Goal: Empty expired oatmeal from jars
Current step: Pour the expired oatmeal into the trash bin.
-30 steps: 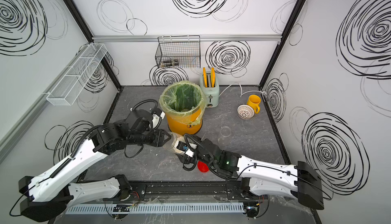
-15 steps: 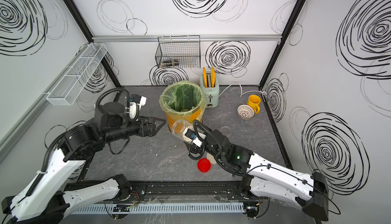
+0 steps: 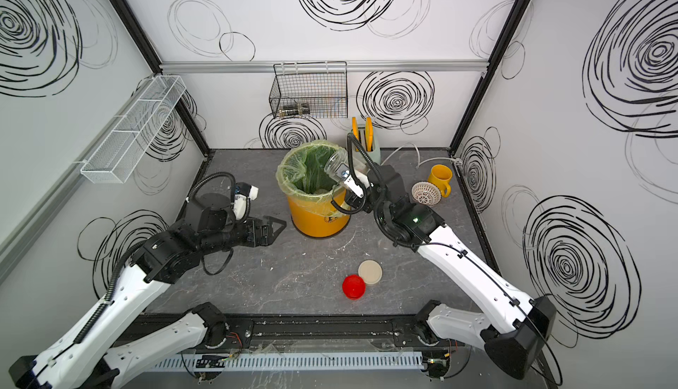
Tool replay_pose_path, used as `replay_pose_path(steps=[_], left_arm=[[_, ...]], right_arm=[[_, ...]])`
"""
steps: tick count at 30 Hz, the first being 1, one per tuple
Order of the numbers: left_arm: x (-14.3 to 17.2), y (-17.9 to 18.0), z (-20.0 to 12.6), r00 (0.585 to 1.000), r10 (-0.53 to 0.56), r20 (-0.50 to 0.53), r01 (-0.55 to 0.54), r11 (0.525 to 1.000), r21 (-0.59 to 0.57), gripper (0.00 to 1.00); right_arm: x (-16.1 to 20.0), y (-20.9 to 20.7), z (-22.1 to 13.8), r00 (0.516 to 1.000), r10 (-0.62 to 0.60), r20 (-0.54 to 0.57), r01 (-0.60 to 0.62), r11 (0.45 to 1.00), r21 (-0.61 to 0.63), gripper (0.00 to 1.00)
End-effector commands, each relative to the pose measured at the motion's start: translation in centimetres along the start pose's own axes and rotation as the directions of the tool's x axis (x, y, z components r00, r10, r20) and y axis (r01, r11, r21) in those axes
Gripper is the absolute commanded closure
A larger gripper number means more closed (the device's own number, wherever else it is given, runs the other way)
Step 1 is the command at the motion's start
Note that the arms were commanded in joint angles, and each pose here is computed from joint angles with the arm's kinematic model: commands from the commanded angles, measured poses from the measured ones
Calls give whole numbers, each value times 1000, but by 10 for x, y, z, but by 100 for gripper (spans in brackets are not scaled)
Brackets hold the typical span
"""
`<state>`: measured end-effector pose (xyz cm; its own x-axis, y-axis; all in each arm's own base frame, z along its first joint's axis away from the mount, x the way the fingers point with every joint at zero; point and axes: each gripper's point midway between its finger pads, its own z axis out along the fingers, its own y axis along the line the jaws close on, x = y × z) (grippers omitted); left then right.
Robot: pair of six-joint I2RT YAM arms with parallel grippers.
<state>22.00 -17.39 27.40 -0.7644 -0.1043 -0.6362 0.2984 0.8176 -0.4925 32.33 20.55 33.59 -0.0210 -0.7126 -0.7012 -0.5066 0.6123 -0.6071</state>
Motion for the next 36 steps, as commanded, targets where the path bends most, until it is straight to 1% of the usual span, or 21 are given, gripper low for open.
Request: replay_pose_path(steps=[1, 5, 8, 10, 12, 15, 18, 21, 23, 24, 28, 30, 32, 36], left_arm=[[-16, -12, 2, 997, 42, 62, -46, 997, 65, 4], [-6, -8, 15, 998, 44, 34, -47, 996, 78, 4], [-3, -8, 19, 998, 52, 30, -54, 994, 93, 4], [-3, -8, 21, 998, 55, 28, -57, 994, 95, 4], [-2, -6, 23, 998, 55, 24, -57, 994, 93, 4], [0, -4, 29, 999, 48, 6, -49, 995, 92, 4], [2, -2, 36, 999, 44, -13, -42, 995, 87, 4], [0, -2, 40, 999, 38, -17, -36, 996, 87, 4], [-1, -2, 41, 999, 32, -17, -31, 996, 89, 4], [-2, -2, 42, 999, 30, -16, -28, 996, 90, 4], [-2, -1, 42, 1000, 19, -5, -18, 995, 93, 4], [-3, 1, 42, 1000, 15, -3, -14, 996, 90, 4], [-3, 3, 43, 1000, 10, -6, -10, 996, 88, 4], [-1, 6, 44, 1000, 7, -15, -6, 997, 82, 4]], right_arm=[[-28, -35, -6, 994, -97, 56, 91, 992, 91, 76], [-33, -54, 3, 977, -207, 45, 200, 971, 134, 74], [-35, -60, 8, 946, -321, 40, 312, 938, 151, 76], [-40, -71, 11, 942, -331, 55, 315, 929, 193, 76], [-45, -76, 14, 931, -357, 74, 339, 922, 189, 77], [-47, -81, 18, 903, -422, 82, 400, 894, 200, 77], [-41, -73, 28, 847, -527, 67, 510, 842, 178, 75], [-39, -73, 39, 830, -556, 51, 540, 823, 176, 75], [-41, -80, 44, 832, -553, 50, 536, 823, 186, 75], [-41, -81, 45, 825, -563, 52, 546, 817, 186, 75], [-32, -80, 52, 735, -678, 5, 658, 716, 232, 73], [-33, -81, 53, 713, -701, 11, 679, 695, 237, 73], [-31, -81, 58, 686, -727, -7, 707, 664, 244, 73], [-24, -82, 65, 612, -789, -55, 771, 579, 265, 73]])
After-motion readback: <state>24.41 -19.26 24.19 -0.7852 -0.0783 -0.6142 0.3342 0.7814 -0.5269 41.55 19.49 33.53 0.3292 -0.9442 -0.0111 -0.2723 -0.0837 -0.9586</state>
